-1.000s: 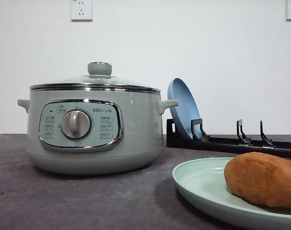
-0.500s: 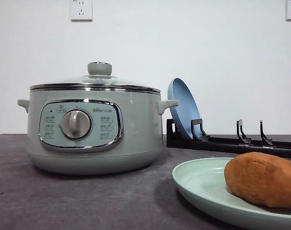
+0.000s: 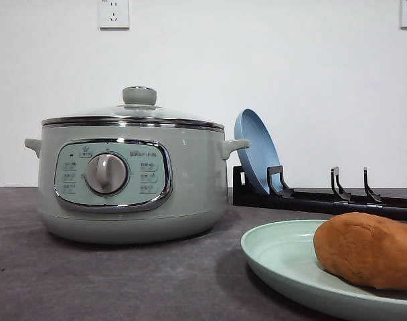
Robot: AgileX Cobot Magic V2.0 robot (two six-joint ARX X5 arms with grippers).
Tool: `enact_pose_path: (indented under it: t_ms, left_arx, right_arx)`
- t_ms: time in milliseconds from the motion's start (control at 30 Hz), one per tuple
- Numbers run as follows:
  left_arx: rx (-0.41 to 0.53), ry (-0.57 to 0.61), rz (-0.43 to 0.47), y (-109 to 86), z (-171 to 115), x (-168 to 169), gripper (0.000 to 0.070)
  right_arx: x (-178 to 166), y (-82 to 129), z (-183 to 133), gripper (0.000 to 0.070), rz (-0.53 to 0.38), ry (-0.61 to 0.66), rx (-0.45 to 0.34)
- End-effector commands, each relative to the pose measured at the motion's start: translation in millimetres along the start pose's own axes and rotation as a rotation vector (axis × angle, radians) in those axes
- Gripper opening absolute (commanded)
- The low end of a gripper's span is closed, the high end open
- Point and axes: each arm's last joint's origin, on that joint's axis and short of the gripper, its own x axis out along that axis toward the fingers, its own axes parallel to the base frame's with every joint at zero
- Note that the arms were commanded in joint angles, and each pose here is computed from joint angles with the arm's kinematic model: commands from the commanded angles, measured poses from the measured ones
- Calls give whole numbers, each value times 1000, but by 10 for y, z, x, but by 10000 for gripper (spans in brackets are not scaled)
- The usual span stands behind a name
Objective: Transfer potato from steamer to green plate
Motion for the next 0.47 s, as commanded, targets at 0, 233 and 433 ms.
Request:
enact_pose_path:
  t_ms: [0,233,433]
  left_arx:
    - [16,24,8,11,-70,20,0]
    - [16,24,8,11,-70,20,0]
    - [15,24,8,12,-70,20,0]
  right_arx:
    - [3,-1,-4,16,-1,-8,-4]
    - [3,-1,-4,16,-1,-8,-4]
    - [3,-1,-4,15,-2,-8,-4]
